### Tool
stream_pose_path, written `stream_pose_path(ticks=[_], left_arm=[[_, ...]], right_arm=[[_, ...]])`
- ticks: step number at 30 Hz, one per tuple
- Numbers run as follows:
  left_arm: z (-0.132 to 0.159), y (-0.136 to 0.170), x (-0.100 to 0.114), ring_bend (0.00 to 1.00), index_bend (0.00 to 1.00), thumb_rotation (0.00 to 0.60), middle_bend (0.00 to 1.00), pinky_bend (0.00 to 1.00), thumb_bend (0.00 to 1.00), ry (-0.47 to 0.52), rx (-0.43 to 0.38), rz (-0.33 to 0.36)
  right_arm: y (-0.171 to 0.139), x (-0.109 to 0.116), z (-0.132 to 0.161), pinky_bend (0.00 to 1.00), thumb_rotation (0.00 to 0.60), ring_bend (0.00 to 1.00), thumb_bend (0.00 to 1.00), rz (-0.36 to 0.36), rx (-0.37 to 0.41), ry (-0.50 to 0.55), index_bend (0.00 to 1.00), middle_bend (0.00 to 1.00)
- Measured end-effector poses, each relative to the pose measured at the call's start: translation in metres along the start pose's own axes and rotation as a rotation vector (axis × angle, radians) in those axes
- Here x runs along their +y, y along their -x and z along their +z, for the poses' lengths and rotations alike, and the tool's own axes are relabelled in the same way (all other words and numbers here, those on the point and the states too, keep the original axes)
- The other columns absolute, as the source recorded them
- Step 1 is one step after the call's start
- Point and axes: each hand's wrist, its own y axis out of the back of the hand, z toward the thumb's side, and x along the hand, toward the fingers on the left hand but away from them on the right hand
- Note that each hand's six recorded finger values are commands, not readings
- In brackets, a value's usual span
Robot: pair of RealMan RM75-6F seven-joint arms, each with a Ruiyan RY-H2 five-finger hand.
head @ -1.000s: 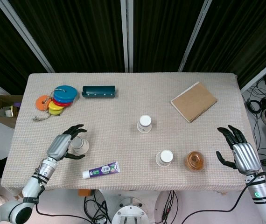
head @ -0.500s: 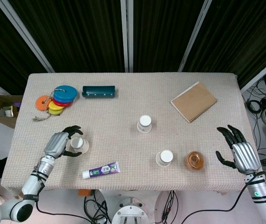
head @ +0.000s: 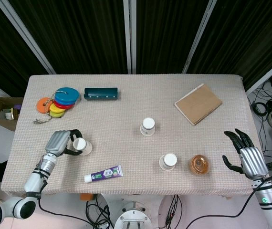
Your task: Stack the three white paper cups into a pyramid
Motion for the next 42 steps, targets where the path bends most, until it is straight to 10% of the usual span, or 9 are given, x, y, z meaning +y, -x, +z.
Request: stream_pose_path(ticks=[23,33,42], left_arm=[[0.107,-0.084,-0.024,0.48,0.51,0.600,0.47,0.62,0.15,-0.035,-0.188,-0.063],[0.104,-0.086,-0.026,0.16,0.24,0.600,0.15,0.33,0.05,-0.118,-0.166,-0.051],[0.063,-0.037,0.020,0.16,0.23,0.600,0.14,0.29,0.05,-0.098,-0.111,0.102]], right_arm=[[-0.008,0.006,-0.012,0.12,0.600,0.00,0.34,-0.020,-0.031,0.005,0.13,0.16],[-0.004,0.006,-0.003,0.12,0.600,0.00,0.34,-0.009,-0.002,-0.007,0.13,0.16],[0.035,-0.003,0.030,0.12,0.600,0.00,0.29,0.081,0.099,-0.033,0.07,0.16]])
